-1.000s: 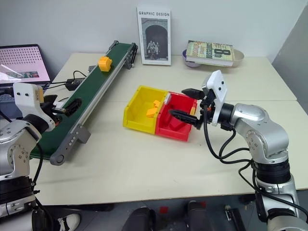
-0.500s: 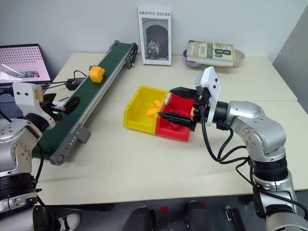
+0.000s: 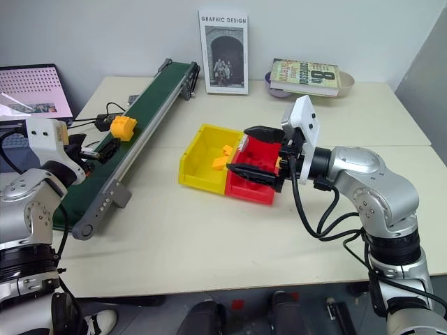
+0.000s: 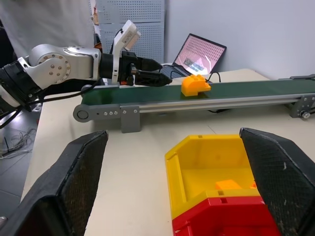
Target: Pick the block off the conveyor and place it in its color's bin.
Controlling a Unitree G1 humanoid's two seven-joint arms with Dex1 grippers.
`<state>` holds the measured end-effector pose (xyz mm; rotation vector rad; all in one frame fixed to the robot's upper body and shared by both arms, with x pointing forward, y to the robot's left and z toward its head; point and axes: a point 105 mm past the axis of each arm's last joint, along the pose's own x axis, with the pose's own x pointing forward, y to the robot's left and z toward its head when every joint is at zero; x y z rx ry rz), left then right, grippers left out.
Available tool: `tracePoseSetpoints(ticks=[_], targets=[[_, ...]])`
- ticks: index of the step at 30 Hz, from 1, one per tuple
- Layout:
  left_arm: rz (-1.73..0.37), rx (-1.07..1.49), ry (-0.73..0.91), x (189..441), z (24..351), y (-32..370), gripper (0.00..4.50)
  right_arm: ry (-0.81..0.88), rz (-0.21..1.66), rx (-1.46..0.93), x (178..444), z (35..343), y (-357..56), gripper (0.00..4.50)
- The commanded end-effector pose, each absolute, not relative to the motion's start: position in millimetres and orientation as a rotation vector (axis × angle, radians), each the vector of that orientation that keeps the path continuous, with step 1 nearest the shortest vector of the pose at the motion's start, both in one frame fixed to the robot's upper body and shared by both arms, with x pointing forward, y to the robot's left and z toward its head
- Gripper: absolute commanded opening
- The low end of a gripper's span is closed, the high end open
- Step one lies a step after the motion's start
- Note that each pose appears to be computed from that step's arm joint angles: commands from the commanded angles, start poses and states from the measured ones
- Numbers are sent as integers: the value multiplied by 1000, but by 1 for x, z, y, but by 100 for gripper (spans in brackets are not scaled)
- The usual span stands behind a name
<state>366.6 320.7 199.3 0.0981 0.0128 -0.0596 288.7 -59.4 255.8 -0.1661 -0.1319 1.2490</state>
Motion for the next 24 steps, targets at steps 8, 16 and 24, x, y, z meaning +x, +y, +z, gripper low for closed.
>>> tracePoseSetpoints(ticks=[8,16,24], targets=[[-42,108,42,369,195,327,446,-176,1297,-176,275,268,-55,450],[-27,107,95,360,187,336,294,-173,1297,-173,276,267,-55,450],[-8,132,89,347,200,336,155,-182,1286,-166,279,268,-56,450]])
